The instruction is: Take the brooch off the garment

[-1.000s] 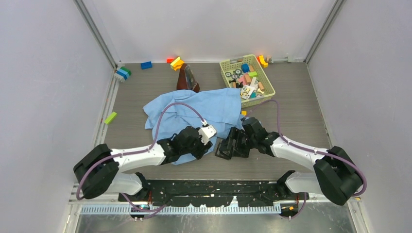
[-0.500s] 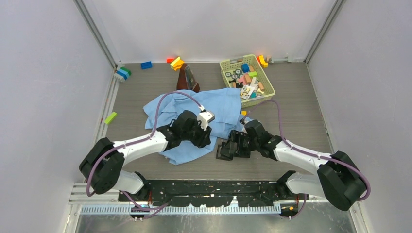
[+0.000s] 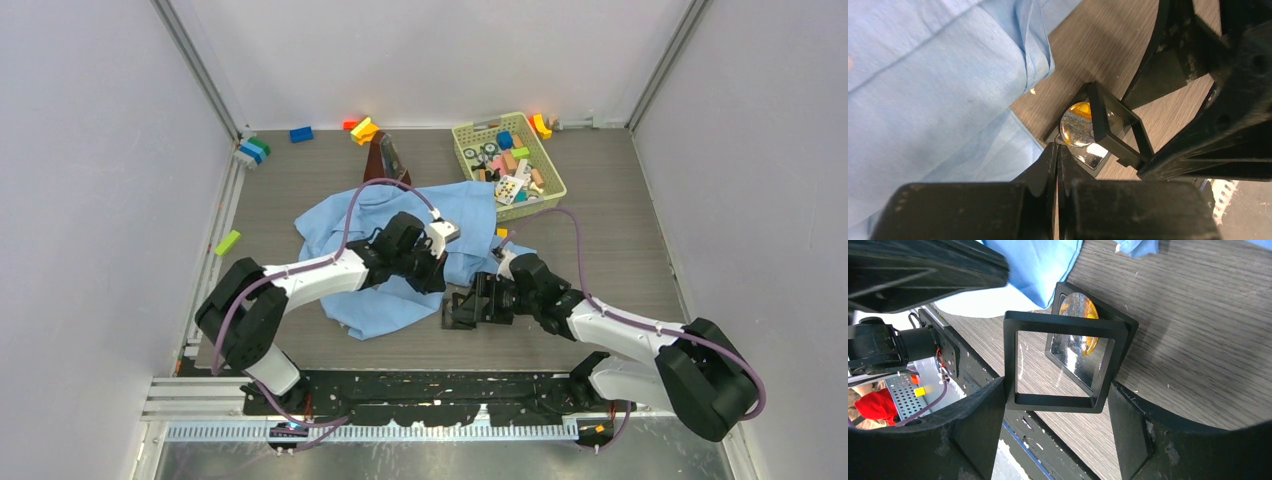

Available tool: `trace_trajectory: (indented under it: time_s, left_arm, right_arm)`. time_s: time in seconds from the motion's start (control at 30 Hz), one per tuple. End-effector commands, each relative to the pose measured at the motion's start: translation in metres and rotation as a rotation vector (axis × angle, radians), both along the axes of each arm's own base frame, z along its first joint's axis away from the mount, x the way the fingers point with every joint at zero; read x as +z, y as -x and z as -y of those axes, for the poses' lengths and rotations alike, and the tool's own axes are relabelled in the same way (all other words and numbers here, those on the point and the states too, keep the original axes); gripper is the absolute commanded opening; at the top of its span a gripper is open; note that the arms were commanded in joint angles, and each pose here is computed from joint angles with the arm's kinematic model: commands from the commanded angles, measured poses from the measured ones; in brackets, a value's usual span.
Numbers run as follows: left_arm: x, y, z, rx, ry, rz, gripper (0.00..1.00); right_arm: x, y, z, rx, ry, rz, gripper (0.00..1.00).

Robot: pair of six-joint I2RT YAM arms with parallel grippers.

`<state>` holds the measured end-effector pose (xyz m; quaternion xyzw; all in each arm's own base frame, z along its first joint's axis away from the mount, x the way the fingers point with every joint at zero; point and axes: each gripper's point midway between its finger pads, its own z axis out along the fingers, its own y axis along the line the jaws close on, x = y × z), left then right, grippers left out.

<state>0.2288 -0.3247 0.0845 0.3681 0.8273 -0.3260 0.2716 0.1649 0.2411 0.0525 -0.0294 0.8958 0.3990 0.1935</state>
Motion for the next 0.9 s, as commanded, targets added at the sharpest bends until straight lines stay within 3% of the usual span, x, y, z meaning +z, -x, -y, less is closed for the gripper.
trace_trajectory:
  time_s: [0.0, 0.23, 0.5, 0.87]
  left_arm:
    - [-0.005, 0.010, 0.007, -0.046, 0.017, -0.067, 0.00]
    - [-0.004, 0.013, 0.017, -0.091, 0.097, -0.043, 0.00]
    - [-0.009, -0.011, 0.014, 0.019, 0.104, -0.008, 0.17]
    - [-0.023, -0.008, 0.026, -0.031, 0.122, -0.076, 0.17]
  right_arm:
    - [0.017, -0.009, -0.006, 0.019, -0.052, 0.101, 0.38]
    - [0.025, -0.007, -0.008, 0.026, -0.086, 0.120, 0.38]
    - [0.027, -0.005, -0.010, 0.036, -0.106, 0.126, 0.39]
    - [0.025, -0.005, -0.010, 0.035, -0.104, 0.119, 0.38]
